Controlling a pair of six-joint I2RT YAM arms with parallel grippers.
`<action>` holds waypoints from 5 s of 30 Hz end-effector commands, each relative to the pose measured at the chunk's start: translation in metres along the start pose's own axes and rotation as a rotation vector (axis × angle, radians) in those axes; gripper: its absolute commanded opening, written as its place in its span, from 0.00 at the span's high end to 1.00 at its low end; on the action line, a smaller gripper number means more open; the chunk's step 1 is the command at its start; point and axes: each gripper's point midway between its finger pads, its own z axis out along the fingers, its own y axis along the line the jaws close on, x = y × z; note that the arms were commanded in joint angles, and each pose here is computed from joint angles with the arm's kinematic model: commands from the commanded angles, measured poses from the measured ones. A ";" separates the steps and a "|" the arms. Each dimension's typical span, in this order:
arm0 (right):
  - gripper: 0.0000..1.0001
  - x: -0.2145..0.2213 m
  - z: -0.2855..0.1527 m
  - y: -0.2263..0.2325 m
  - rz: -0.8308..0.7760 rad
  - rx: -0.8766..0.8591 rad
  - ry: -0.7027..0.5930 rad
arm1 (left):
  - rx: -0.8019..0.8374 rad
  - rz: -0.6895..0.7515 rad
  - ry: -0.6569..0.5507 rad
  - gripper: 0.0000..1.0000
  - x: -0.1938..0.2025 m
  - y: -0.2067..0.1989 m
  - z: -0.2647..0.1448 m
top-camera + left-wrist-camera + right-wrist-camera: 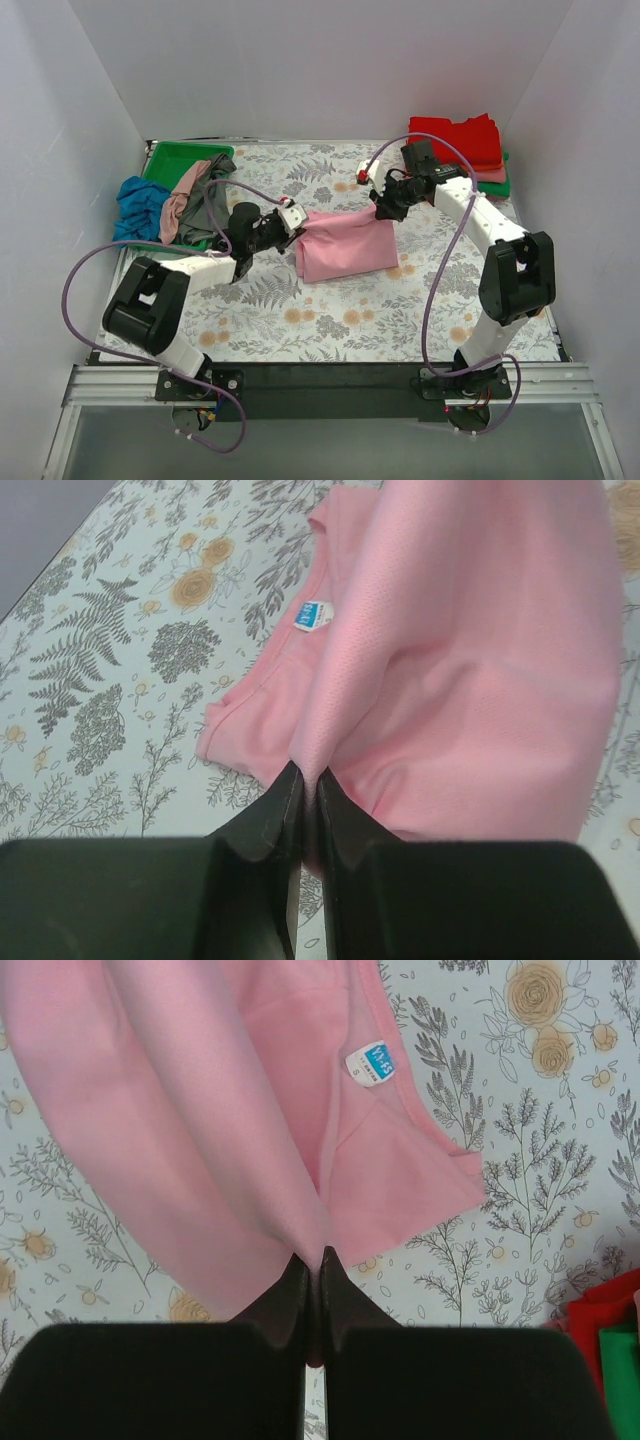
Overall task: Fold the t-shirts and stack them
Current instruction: Fold the tshirt, then neatly place the folded tshirt to the corner
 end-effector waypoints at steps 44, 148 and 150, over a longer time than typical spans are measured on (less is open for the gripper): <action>0.01 0.063 0.027 -0.058 0.745 0.193 -0.064 | -0.124 -0.895 0.222 0.24 -0.017 0.033 0.023; 0.99 -0.131 -0.133 -0.222 0.167 0.781 -0.240 | -0.336 -1.058 0.180 0.27 0.021 0.010 -0.117; 0.99 -0.131 -0.139 -0.227 0.157 0.815 -0.235 | -0.338 -1.055 0.178 0.27 0.020 0.010 -0.117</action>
